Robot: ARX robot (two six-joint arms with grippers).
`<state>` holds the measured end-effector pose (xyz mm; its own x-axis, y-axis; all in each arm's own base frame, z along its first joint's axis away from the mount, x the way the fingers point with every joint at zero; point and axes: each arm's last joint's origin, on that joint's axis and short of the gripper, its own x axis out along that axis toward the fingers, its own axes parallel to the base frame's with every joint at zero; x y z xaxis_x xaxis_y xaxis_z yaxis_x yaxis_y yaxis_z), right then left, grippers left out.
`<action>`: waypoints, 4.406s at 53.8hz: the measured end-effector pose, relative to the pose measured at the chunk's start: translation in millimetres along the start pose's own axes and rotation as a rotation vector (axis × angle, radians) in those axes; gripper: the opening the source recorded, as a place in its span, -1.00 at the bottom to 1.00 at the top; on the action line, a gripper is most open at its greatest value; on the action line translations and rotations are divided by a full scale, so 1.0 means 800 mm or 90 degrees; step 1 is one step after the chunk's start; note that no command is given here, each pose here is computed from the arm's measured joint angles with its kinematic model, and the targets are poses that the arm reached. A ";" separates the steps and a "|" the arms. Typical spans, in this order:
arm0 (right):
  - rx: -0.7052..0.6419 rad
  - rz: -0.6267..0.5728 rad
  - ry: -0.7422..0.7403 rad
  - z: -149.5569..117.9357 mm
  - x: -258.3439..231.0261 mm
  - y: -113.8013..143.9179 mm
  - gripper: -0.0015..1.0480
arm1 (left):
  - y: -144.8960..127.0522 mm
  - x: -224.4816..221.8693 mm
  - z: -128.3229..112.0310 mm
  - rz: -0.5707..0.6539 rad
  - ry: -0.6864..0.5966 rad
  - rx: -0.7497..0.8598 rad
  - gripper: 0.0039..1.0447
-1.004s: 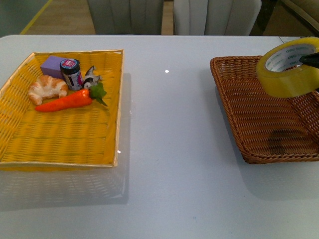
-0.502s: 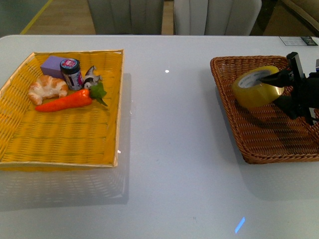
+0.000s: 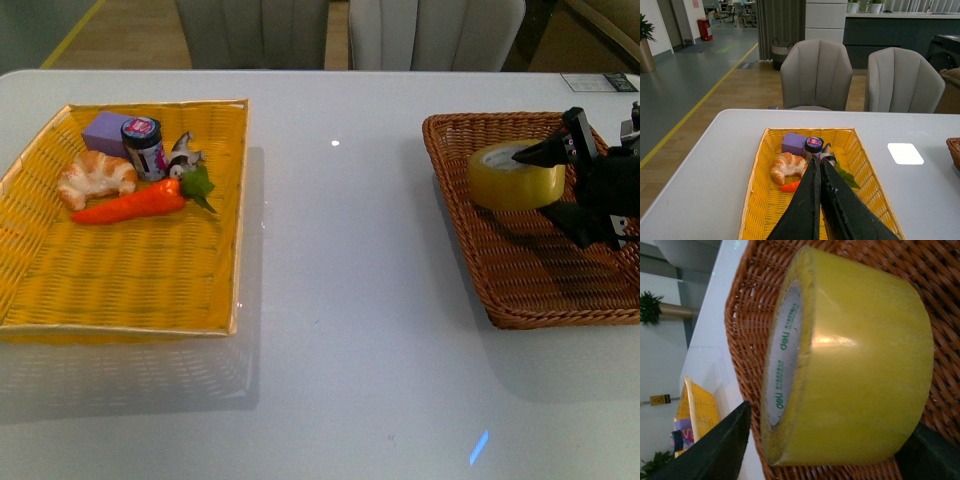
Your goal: Move tape to another basket
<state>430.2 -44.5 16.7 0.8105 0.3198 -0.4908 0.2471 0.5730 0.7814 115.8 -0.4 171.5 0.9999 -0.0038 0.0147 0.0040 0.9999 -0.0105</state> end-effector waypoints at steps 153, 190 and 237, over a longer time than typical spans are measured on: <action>-0.619 -0.025 -0.424 -0.182 -0.407 0.084 -0.96 | 0.000 -0.023 -0.005 0.000 0.010 0.000 -0.98; -0.620 -0.024 -0.426 -0.189 -0.415 0.079 -0.03 | 0.000 -0.023 -0.005 0.000 0.010 0.000 -0.22; -0.620 -0.024 -0.426 -0.189 -0.415 0.079 0.83 | 0.000 -0.023 -0.005 0.000 0.010 0.001 0.83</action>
<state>96.6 -0.2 171.1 0.9998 -0.0023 0.0185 0.0022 1.0000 0.0052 97.8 -0.3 167.2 1.0000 -0.0034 -0.0013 0.0034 1.0000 -0.0086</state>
